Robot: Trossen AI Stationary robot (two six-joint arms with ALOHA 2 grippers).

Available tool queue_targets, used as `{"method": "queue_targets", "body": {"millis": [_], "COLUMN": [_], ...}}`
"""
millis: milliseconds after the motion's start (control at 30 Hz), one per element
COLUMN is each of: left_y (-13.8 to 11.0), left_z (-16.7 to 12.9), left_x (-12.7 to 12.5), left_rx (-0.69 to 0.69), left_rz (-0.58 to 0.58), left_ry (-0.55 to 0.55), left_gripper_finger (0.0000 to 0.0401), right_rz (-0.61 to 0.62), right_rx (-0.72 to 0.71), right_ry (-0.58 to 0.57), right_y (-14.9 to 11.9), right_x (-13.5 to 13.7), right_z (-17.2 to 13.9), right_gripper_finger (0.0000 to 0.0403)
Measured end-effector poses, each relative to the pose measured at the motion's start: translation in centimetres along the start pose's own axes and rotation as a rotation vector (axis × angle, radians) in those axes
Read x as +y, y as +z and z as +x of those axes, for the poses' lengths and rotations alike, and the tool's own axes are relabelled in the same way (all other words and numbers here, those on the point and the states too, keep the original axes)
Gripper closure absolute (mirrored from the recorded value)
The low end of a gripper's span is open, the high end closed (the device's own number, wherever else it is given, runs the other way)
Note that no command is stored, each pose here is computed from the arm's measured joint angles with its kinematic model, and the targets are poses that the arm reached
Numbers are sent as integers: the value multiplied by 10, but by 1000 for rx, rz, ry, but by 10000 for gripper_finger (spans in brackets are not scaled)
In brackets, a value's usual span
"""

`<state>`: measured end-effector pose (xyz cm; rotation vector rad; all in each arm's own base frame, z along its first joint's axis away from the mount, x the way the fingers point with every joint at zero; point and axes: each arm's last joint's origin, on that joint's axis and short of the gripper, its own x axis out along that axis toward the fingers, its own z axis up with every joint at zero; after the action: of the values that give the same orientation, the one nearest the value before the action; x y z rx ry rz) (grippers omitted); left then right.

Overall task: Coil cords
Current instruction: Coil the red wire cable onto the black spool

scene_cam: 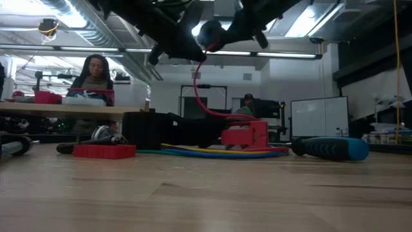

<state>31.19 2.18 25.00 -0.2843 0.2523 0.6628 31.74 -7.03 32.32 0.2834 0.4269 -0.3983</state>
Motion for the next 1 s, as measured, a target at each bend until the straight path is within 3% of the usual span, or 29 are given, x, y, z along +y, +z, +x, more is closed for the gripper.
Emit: {"method": "queue_targets", "body": {"millis": [233, 400, 633, 800, 1000], "left_y": [3, 10, 14, 13, 10], "left_z": [1, 2, 3, 3, 3], "left_x": [1, 1, 0, -1, 0], "left_rx": [-24, -88, -105, -83, -51], "left_rz": [-5, -5, -8, 5, 20], "left_ry": [13, -2, -47, -112, -115], "left_gripper_finger": [401, 401, 397, 369, 316], "right_rz": [-31, -47, -54, -79, -86], "right_rx": [96, 155, 193, 197, 167], "right_ry": [55, 128, 128, 140, 150], "right_y": [-3, -6, -10, -10, -6], "right_x": [-1, 0, -1, -1, -1], "right_z": [-24, -28, -28, -29, -38], "right_gripper_finger": [398, 398, 398, 398, 398]}}
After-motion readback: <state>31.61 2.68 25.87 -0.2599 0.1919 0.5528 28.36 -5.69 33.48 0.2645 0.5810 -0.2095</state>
